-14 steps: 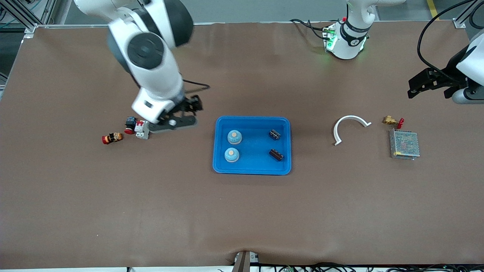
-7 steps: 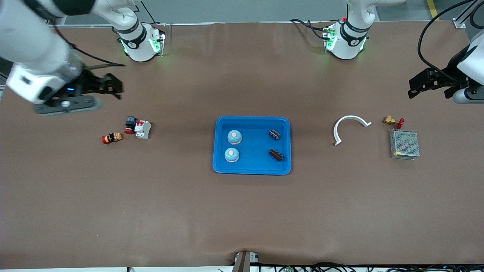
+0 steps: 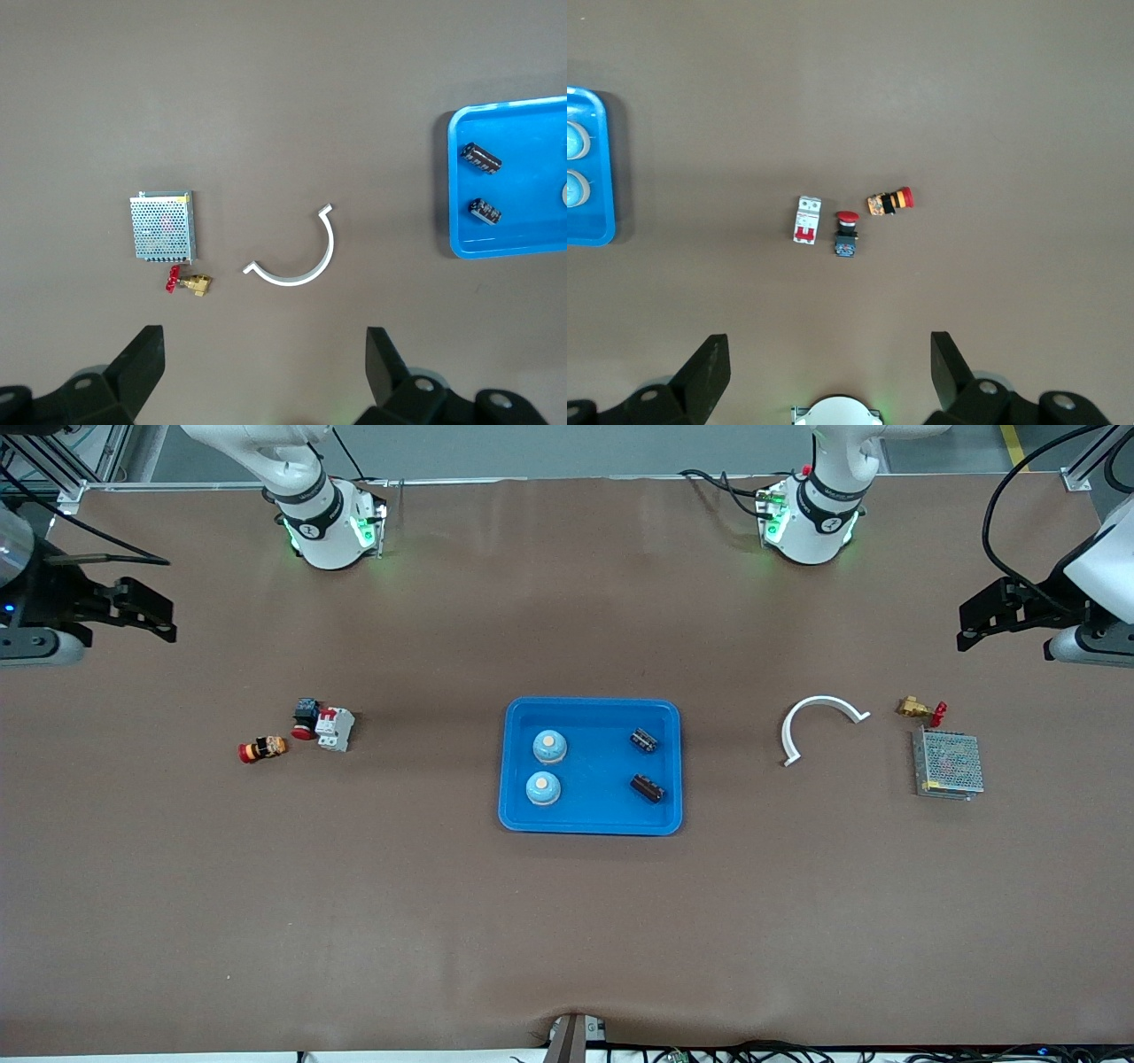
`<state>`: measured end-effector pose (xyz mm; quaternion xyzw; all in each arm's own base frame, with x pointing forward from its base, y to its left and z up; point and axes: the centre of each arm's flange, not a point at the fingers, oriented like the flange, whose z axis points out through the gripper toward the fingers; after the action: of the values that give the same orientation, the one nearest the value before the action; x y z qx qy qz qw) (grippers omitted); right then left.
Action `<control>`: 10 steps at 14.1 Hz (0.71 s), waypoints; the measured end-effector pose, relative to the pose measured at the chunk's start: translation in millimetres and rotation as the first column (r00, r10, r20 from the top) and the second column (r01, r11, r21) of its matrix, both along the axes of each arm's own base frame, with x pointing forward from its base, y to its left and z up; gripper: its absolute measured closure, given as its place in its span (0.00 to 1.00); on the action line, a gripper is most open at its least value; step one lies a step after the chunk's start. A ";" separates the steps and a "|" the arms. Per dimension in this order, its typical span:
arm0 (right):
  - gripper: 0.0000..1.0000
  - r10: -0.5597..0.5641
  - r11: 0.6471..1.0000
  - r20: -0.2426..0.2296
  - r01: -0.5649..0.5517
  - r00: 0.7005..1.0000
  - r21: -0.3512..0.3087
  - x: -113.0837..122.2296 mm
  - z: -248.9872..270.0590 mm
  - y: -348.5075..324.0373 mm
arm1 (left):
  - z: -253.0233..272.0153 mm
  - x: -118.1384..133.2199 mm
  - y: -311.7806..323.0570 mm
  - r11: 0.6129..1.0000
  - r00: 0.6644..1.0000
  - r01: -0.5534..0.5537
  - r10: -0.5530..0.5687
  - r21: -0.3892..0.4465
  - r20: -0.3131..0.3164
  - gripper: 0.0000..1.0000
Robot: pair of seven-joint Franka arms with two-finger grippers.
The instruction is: Place electrolytic capacitor and blue bell in tray
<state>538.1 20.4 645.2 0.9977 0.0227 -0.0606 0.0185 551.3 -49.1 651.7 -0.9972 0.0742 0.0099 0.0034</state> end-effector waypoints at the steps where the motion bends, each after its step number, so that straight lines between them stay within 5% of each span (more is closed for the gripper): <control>1: 0.00 -0.017 1.000 -0.001 0.017 1.000 0.002 -1.2 -0.2 -10.3 | 0.0 0.0 0.2 1.000 1.000 0.000 0.000 0.000 0.000 0.00; 10: 0.00 -0.066 0.998 -0.017 0.067 0.998 0.018 -4.5 -8.9 -64.4 | -0.3 -0.2 0.9 1.000 1.000 -0.002 0.002 0.000 -0.003 0.00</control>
<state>533.6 -44.0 636.2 0.9976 -0.0098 -0.0689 0.0069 551.1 -48.2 651.4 -0.9972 0.0735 0.0113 0.0034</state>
